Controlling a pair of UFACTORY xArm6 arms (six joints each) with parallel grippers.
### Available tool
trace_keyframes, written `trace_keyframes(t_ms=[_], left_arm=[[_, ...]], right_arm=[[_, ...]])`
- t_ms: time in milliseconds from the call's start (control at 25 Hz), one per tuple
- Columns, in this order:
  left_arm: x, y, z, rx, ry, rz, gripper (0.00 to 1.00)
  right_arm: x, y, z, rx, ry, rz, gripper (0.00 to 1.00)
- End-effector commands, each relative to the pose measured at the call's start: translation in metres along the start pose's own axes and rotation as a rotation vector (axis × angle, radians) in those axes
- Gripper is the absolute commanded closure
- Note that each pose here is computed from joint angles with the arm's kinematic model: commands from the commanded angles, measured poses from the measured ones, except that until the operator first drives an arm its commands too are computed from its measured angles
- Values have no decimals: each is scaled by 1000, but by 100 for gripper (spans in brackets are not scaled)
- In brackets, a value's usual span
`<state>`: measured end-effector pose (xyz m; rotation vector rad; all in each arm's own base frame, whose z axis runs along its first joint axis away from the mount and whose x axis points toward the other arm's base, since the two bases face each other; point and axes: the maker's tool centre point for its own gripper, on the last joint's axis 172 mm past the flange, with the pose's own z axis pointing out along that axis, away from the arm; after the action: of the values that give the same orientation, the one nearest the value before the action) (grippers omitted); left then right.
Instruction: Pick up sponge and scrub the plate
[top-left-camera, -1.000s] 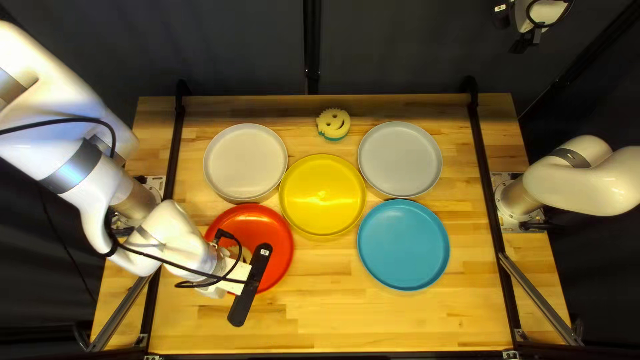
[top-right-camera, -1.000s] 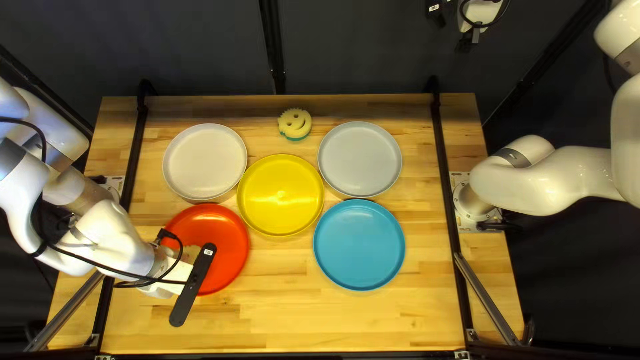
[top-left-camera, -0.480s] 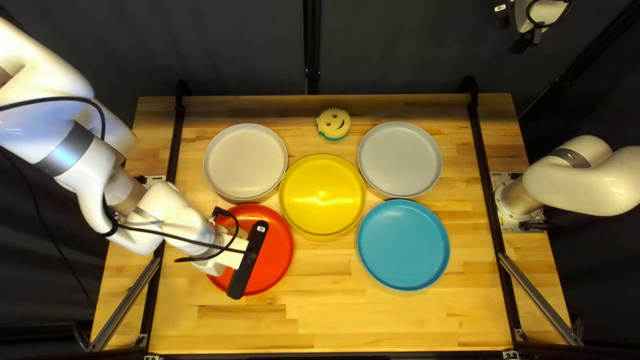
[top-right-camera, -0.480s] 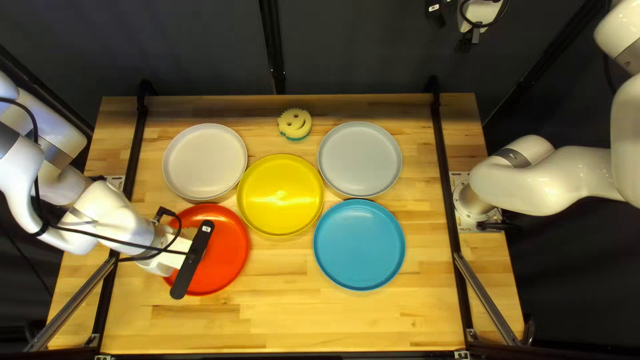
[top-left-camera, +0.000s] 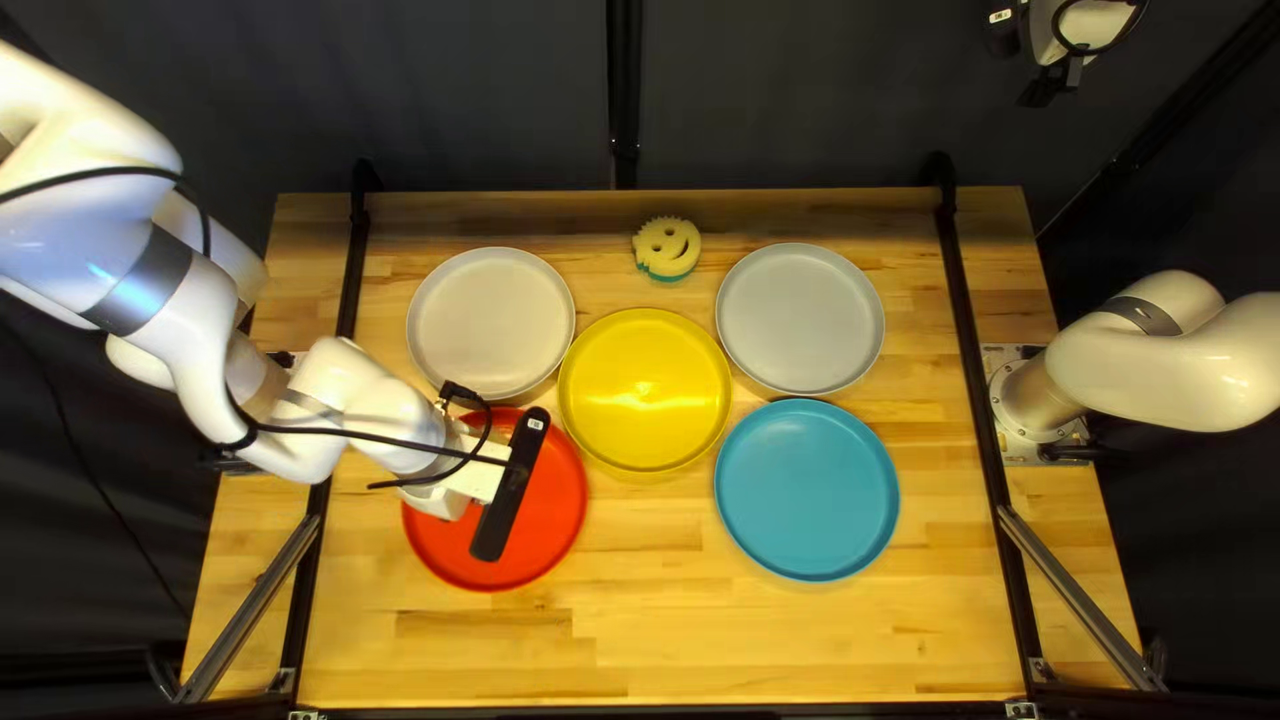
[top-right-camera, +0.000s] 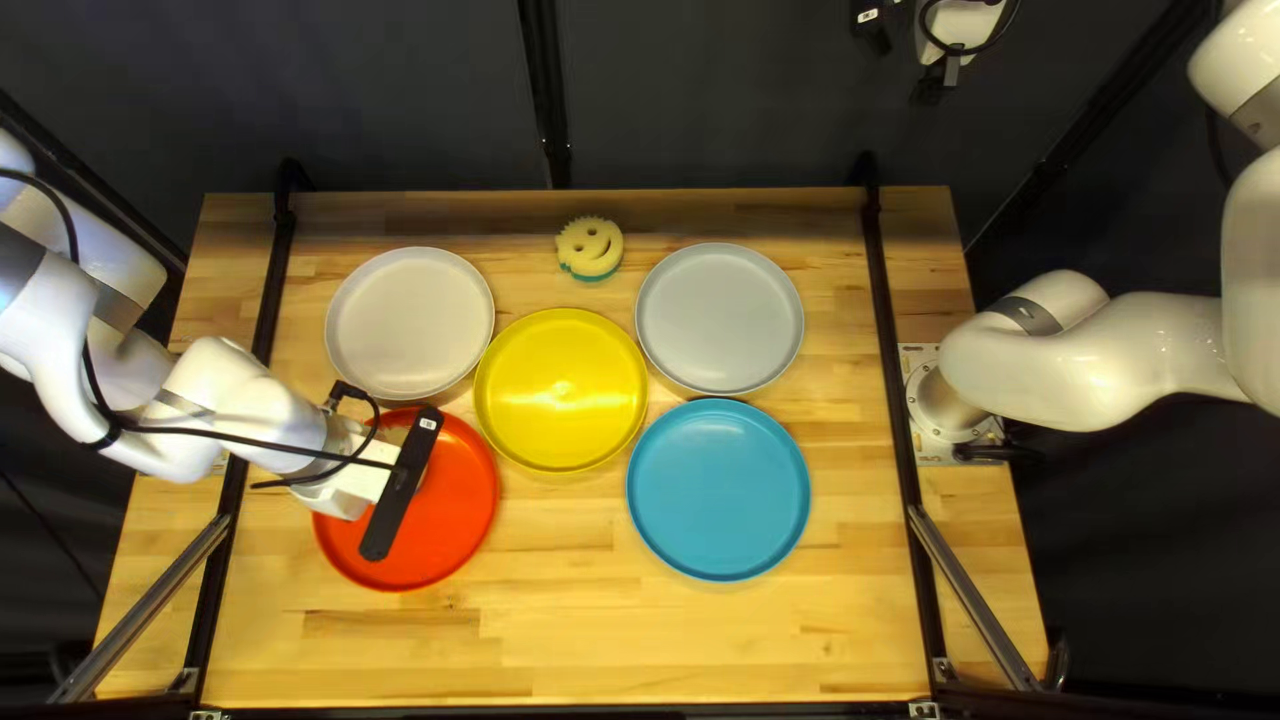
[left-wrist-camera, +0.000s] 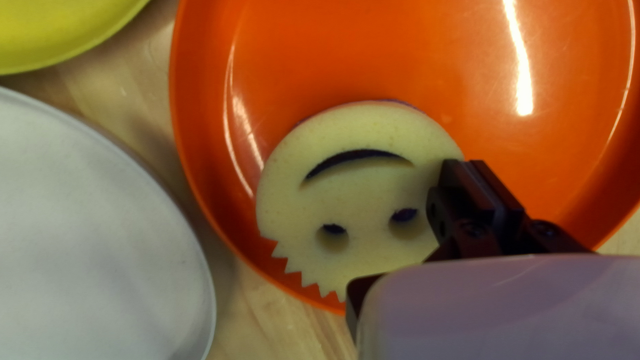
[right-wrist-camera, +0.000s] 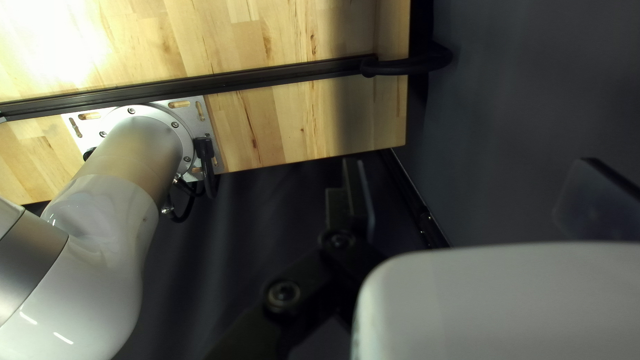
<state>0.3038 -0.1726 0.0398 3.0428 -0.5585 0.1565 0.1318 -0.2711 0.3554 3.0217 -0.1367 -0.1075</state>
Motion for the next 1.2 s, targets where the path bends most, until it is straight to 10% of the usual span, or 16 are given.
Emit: trace_keyframes(t_ms=[40, 840, 1200], left_arm=[[13, 22, -6, -1, 7, 9, 100], [33, -17, -6, 18, 24, 31, 100], [27, -30, -52, 73, 5, 24, 100]], right_arm=[[0, 0, 0, 0, 0, 0, 0], [0, 0, 0, 0, 0, 0, 0], [0, 0, 0, 0, 0, 0, 0]])
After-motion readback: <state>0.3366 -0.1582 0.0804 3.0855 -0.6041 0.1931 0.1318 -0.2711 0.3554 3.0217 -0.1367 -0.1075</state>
